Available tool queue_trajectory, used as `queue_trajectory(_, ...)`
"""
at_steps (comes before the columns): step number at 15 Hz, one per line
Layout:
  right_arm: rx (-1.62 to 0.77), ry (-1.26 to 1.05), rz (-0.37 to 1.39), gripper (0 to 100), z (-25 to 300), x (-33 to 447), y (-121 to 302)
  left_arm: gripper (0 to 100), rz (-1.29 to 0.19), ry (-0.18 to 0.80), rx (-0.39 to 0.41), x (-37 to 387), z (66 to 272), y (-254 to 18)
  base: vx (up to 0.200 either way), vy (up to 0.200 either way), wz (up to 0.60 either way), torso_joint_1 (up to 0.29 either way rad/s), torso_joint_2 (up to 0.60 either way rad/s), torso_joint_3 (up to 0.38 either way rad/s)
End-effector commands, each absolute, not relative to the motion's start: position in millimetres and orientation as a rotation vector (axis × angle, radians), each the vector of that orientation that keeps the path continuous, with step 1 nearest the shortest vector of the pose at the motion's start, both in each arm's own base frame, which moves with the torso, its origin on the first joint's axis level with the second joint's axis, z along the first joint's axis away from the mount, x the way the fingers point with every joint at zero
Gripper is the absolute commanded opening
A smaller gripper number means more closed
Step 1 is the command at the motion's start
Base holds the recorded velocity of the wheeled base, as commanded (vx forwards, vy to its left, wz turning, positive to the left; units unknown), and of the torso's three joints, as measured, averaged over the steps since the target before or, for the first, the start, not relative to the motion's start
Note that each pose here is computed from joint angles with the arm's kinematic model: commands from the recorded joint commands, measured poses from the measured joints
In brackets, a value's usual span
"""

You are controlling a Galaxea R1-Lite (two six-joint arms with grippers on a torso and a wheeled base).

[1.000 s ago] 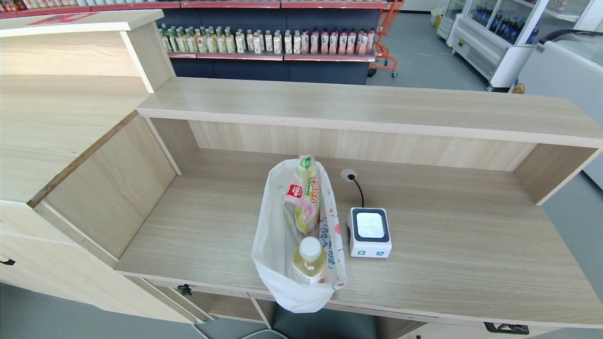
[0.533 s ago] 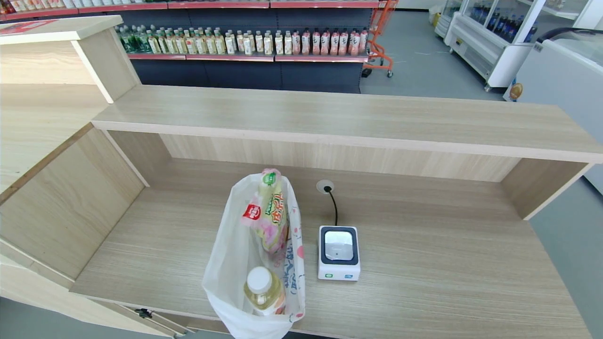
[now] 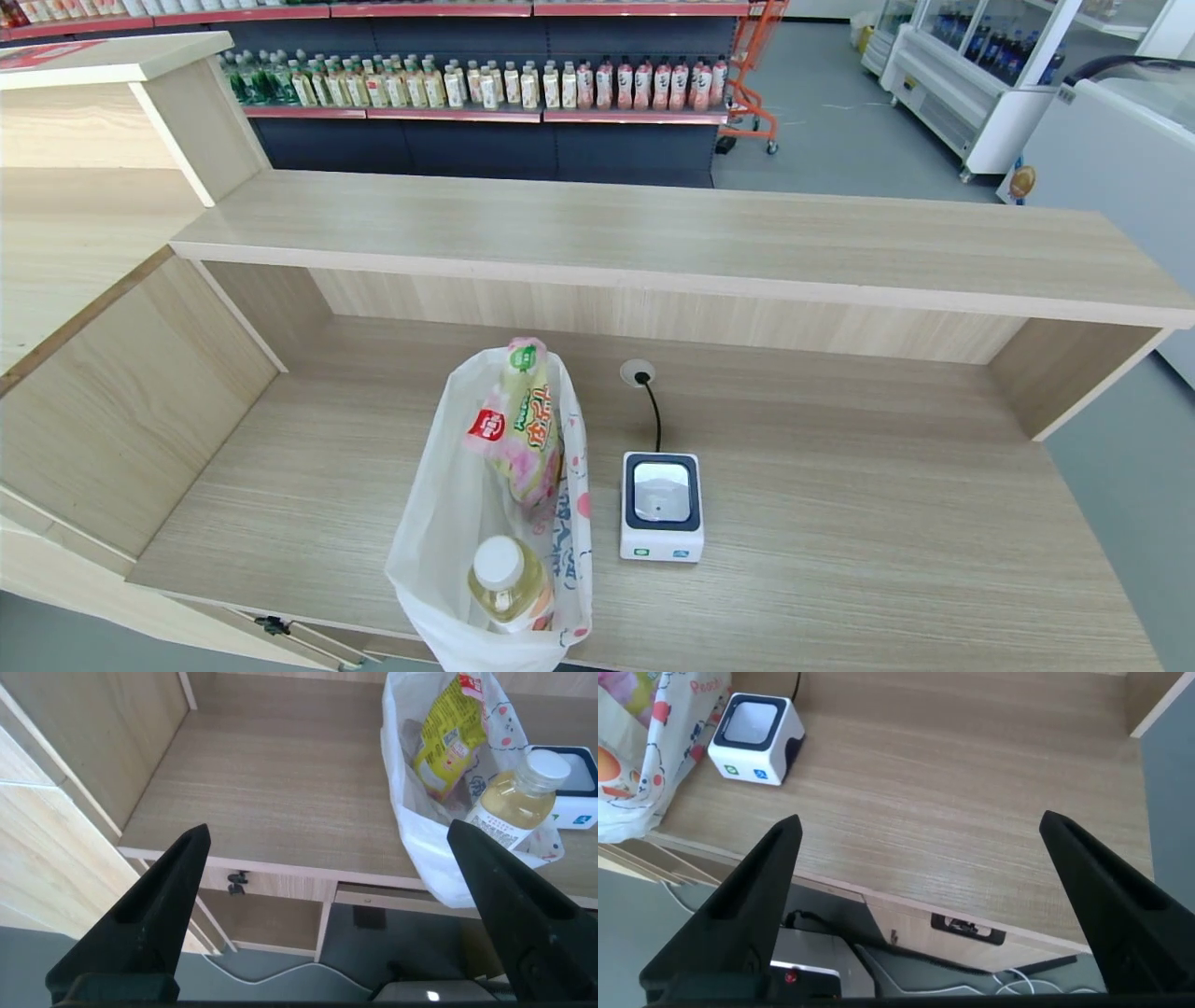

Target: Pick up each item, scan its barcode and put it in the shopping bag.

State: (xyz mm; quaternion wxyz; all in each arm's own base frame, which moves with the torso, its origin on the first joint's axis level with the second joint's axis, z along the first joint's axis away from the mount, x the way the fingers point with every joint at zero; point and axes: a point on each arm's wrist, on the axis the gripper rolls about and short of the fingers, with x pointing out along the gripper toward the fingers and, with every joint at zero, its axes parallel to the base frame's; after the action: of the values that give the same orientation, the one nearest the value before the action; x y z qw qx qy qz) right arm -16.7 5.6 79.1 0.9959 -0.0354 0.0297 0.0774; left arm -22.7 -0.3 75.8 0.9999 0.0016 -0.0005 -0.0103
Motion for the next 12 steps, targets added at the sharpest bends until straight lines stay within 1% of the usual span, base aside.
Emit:
queue_trajectory(1,-0.065,0.066,0.154,100,79.1,-16.3,5.6,100,-0.020,-0.002,0.003,-22.7,75.8,-0.3,0.000,0.000,0.00,0.000,0.00,0.000)
queue_trajectory(12,-0.063,0.063,0.154,100,79.7,-16.4,5.6,100,-0.020,-0.002,0.003,-22.7,75.8,-0.3,0.000,0.000,0.00,0.000,0.00,0.000)
